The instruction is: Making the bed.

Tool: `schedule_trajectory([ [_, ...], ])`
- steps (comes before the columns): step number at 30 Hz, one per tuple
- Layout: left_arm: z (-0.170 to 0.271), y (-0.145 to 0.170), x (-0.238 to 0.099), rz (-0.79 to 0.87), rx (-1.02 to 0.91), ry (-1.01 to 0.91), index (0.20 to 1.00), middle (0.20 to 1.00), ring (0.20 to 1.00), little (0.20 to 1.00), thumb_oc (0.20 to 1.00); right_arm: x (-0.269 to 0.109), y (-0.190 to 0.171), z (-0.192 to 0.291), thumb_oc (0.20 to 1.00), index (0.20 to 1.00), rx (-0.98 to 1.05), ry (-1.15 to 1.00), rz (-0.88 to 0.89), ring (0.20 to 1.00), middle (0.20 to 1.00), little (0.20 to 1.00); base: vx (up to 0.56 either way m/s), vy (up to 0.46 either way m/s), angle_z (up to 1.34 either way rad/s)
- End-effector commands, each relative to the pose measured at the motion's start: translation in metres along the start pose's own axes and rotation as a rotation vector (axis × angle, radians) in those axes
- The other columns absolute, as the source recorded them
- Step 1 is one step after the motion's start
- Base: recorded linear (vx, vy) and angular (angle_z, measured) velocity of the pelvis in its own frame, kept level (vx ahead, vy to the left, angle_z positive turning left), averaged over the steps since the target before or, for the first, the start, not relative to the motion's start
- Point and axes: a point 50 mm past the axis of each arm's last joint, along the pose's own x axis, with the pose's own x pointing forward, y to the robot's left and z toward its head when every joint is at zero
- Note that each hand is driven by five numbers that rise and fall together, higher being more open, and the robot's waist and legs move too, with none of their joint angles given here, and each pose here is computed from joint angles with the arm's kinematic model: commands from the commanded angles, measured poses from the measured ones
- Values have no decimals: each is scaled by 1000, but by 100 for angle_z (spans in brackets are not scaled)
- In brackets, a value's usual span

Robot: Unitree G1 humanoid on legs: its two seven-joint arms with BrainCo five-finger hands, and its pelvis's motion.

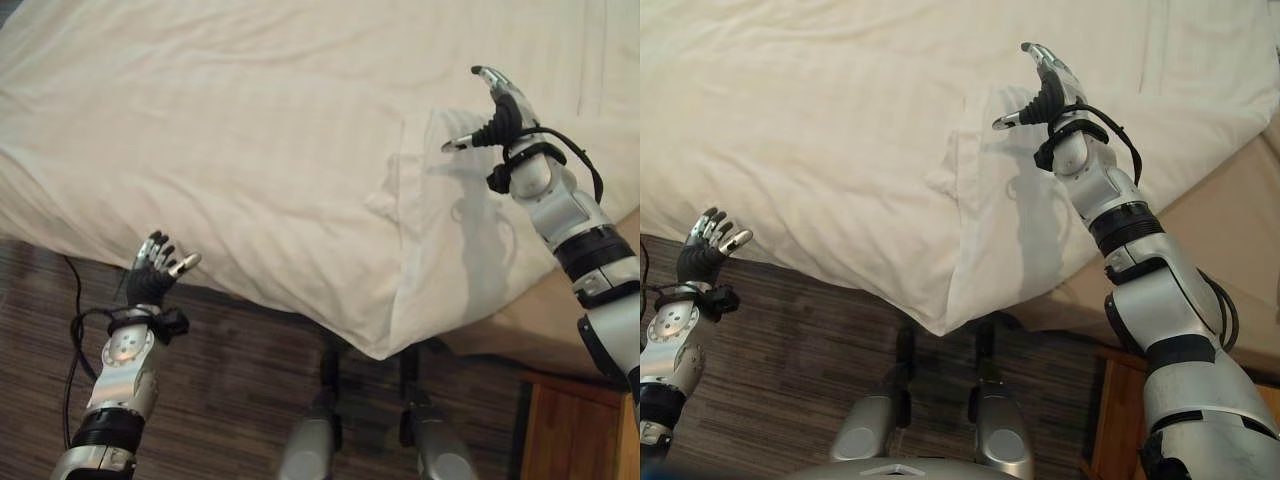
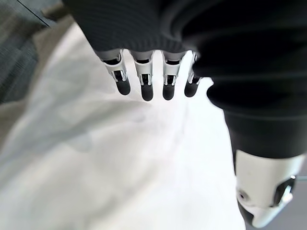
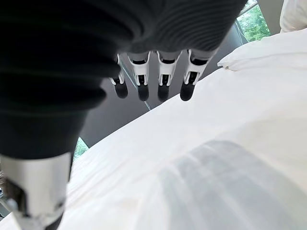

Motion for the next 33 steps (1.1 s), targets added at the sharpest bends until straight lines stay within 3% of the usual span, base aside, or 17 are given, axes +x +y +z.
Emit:
schedule_trajectory([
  [1,20,3,5,9,-52,-110,1000,1000,1000,1000,1000,14,-19,24,1000,1000,-18,-74,-57,1000,1000,1000,-15,-67,-3],
  [2,17,-4,12,22,20,-92,1000,1000,1000,1000,1000,12,-7,31,1000,1000,-10,-103,-30,1000,1000,1000,-1,-72,-3],
  [10,16,-25,33,57,-139,-79,1000,1000,1000,1000,1000,13,2,25,1000,1000,-84,-63,-19,1000,1000,1000,-5,-46,-1],
  [11,18,-30,37,48,-144,-78,1000,1000,1000,1000,1000,15,4,25,570,570,-84,-53,-14,570,570,570,-30,6,-4],
  [12,26,-35,46,45,-156,-90,1000,1000,1000,1000,1000,17,5,25,200,200,-78,-36,-7,200,200,200,-39,12,-3],
  [19,28,-48,58,34,-126,-60,1000,1000,1000,1000,1000,14,16,24,200,200,-45,-12,18,200,200,200,-7,6,-6],
  [25,26,-86,59,-46,-152,-51,1000,1000,1000,1000,1000,-1,14,-7,200,200,170,100,-75,200,200,200,24,67,-4],
  [29,17,-85,54,-39,-150,-24,1000,1000,1000,1000,1000,-13,23,-14,200,200,203,113,-73,200,200,200,37,58,-12],
  [32,-18,-73,26,-1,-188,60,1000,1000,1000,1000,1000,-74,50,-70,200,200,241,259,-51,200,200,200,35,51,-28],
  [33,-18,-73,25,-2,-186,63,1000,1000,1000,1000,1000,-75,50,-70,200,200,242,261,-49,200,200,200,61,39,-45],
])
